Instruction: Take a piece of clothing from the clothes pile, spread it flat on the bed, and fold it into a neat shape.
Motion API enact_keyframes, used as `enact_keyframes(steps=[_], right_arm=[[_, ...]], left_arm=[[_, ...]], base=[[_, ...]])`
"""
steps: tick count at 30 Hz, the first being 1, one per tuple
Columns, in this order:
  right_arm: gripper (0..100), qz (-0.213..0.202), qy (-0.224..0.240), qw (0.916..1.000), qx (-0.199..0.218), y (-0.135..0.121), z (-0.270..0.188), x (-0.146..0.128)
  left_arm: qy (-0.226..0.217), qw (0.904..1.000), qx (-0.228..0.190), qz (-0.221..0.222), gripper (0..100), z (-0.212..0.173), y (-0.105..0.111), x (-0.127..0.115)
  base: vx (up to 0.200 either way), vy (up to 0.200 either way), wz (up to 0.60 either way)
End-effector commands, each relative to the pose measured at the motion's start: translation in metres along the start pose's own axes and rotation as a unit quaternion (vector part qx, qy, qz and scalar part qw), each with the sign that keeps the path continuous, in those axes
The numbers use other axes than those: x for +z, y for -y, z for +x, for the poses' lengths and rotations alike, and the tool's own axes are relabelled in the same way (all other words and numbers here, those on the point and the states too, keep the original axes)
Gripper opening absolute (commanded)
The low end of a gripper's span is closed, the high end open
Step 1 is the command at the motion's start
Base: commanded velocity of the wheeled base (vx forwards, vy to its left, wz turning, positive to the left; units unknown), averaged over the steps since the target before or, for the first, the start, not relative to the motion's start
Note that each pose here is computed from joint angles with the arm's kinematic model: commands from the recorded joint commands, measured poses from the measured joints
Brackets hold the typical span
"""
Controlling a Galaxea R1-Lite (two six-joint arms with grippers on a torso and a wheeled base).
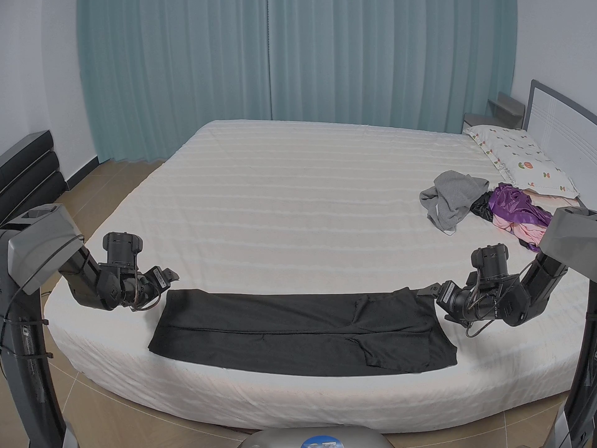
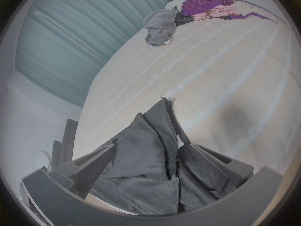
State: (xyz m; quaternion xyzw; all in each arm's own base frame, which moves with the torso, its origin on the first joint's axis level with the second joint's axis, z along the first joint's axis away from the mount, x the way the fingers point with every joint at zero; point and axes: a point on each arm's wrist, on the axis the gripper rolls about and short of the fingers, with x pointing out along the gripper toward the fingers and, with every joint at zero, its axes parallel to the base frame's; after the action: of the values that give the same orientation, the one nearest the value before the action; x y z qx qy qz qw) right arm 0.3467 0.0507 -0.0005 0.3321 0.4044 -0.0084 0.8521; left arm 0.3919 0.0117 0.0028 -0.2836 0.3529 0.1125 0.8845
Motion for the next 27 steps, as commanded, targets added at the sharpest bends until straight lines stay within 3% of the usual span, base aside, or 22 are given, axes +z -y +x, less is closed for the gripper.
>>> enact_keyframes(steps=[1, 5, 6, 27], right_arm=[[100, 0.03, 0.009, 0.9995, 0.011, 0.013, -0.004, 0.0], [100, 0.047, 0.016, 0.9985, 0.022, 0.014, -0.005, 0.002], [100, 0.05, 0.017, 0.9983, 0.023, 0.014, -0.005, 0.003], [100, 0.057, 0.004, 0.9982, 0.02, 0.022, -0.009, -0.001]], left_arm=[[-0.014, 0.9999, -0.008, 0.004, 100, 0.043, 0.001, -0.008], [-0.02, 0.9997, -0.013, 0.009, 100, 0.048, 0.004, -0.013], [-0.021, 0.9996, -0.014, 0.01, 0, 0.049, 0.004, -0.013], [0.024, 0.9995, -0.02, 0.0, 0, 0.045, 0.008, 0.014]], base=[[0.0, 0.0, 0.0], [0.0, 0.0, 0.0], [0.0, 0.0, 0.0], [0.0, 0.0, 0.0]])
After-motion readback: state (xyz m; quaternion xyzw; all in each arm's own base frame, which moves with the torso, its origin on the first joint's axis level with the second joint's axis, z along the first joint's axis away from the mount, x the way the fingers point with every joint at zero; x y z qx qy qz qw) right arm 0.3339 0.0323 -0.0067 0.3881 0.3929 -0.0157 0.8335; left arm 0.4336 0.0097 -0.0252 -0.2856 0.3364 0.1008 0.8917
